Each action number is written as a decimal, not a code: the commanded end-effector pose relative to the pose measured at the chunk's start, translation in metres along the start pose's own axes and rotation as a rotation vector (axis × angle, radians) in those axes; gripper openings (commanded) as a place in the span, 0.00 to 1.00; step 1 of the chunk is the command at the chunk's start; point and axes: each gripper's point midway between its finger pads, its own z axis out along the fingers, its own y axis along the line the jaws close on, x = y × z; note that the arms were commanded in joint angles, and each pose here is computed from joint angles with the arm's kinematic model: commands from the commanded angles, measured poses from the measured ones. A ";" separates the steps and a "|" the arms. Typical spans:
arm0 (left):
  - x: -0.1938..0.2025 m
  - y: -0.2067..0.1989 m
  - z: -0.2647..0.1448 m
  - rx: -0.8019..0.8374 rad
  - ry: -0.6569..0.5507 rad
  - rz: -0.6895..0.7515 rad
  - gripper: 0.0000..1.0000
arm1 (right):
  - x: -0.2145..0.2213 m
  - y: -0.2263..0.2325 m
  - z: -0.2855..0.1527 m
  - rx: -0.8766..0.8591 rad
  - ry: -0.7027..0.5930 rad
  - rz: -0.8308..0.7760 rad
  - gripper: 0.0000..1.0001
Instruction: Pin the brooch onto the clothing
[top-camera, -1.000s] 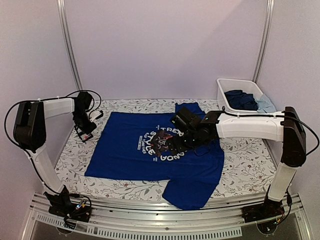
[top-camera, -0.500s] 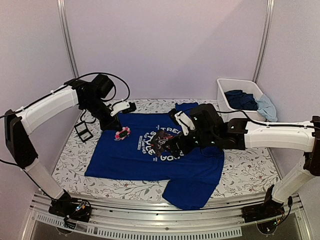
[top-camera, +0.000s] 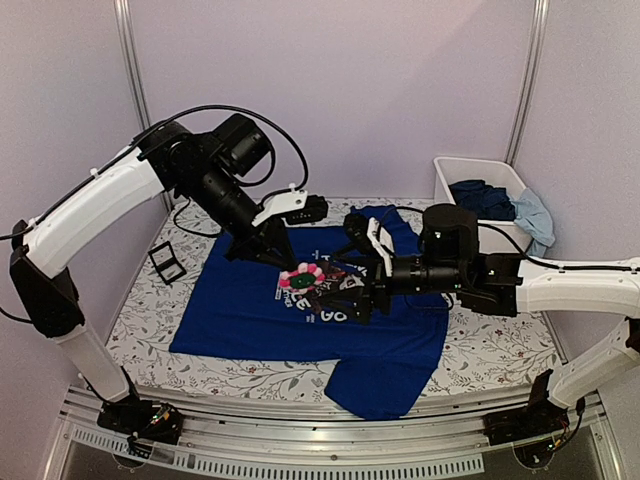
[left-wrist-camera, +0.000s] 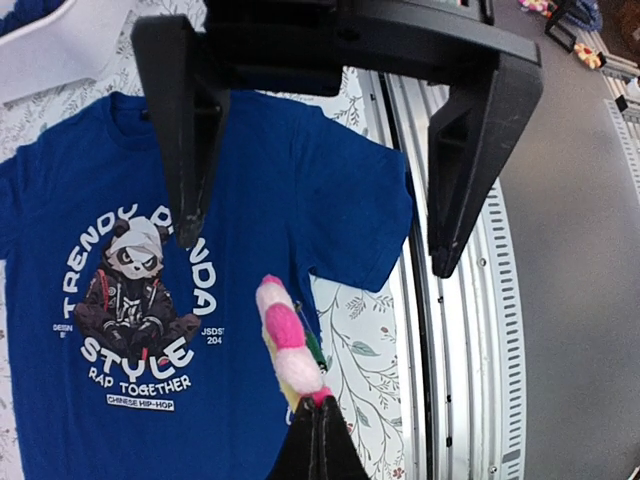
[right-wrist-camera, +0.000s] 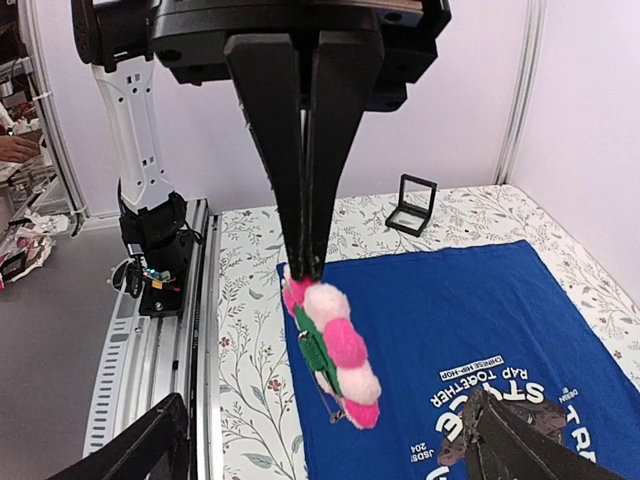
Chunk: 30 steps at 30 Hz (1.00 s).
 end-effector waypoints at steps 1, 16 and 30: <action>0.015 -0.037 0.003 0.132 0.105 -0.032 0.00 | -0.009 0.015 0.004 -0.088 -0.052 -0.036 0.90; 0.004 -0.048 -0.003 0.162 0.082 -0.006 0.00 | 0.003 0.014 0.016 -0.108 -0.048 0.029 0.28; 0.051 -0.033 0.022 0.122 0.183 -0.047 0.15 | 0.041 -0.024 0.026 0.097 0.081 0.176 0.25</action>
